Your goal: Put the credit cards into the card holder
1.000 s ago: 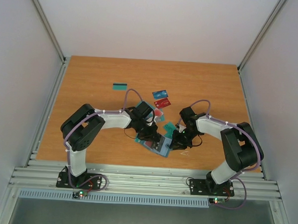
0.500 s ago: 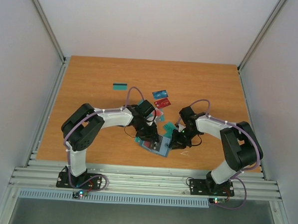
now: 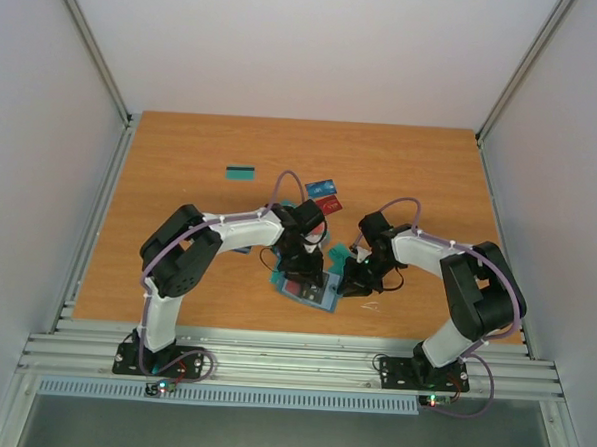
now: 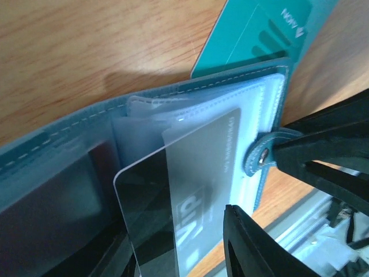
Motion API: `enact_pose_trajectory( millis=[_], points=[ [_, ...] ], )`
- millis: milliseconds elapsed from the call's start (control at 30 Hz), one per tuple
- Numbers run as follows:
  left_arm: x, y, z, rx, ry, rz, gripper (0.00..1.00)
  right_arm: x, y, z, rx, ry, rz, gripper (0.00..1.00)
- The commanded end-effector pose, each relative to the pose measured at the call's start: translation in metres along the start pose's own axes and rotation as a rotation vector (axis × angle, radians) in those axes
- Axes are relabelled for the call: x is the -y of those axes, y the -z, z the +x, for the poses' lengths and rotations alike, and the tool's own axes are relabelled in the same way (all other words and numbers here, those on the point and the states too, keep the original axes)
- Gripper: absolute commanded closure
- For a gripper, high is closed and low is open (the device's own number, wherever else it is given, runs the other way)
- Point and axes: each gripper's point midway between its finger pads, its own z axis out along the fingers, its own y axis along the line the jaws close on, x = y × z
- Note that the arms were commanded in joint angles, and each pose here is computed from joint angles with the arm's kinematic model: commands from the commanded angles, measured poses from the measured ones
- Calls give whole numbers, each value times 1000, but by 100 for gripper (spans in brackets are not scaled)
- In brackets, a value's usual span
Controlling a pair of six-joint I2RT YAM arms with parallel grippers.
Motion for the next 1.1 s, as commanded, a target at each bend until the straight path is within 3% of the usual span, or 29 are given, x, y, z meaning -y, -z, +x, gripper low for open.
enact_pose_trajectory(
  millis=[0, 467, 1067],
  points=[
    [-12, -9, 9, -51, -2, -133, 60, 2, -5, -15, 36, 2, 25, 82],
    [-19, -6, 11, -87, 71, -305, 53, -5, -3, -19, 43, -9, -3, 82],
    [0, -10, -6, -93, 149, -392, 49, -14, -2, -26, 62, -14, -40, 82]
  ],
)
